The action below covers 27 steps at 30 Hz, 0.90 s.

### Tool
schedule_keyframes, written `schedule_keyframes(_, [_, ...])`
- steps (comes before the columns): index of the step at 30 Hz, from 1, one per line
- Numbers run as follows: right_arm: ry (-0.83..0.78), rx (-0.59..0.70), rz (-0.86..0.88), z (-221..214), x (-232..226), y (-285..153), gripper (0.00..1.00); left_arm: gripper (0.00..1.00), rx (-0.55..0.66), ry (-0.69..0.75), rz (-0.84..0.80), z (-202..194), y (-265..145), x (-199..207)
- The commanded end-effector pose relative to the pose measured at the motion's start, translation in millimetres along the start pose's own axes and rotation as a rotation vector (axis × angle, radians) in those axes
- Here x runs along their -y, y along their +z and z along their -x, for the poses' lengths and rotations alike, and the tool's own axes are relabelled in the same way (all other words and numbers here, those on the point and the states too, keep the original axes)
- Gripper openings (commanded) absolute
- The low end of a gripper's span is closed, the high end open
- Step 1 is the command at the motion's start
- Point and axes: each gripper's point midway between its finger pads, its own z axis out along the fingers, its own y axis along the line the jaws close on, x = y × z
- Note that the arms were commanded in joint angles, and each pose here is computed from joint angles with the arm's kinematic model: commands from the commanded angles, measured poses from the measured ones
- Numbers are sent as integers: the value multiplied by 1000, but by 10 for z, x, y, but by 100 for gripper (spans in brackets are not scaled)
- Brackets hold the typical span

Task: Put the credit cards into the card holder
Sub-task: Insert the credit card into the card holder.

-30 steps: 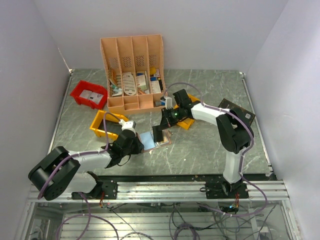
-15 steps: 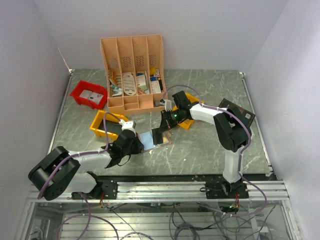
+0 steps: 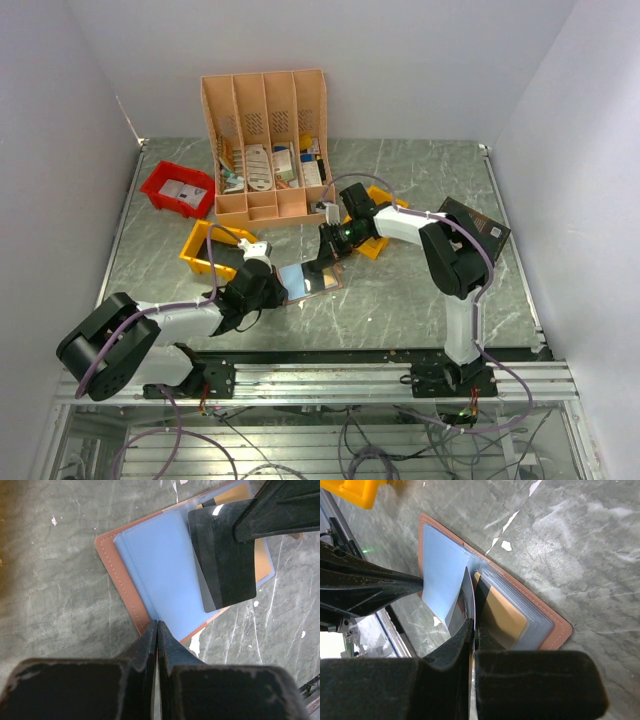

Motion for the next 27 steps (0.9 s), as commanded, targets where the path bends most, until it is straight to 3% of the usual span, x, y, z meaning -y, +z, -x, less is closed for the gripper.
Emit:
schedule_keyframes(1, [-1,-47,-74,-96,197,69,0,9,-27,29,41,-63,-15,-119])
schedule_keyframes(19, [-51,-91,-190,-62,245,99,0,8,-21,73,57,39,13,-99])
schedule_keyframes(27, [-43,-104,-209,-69,272,128,5,9,-16,73,54,57,2,-94])
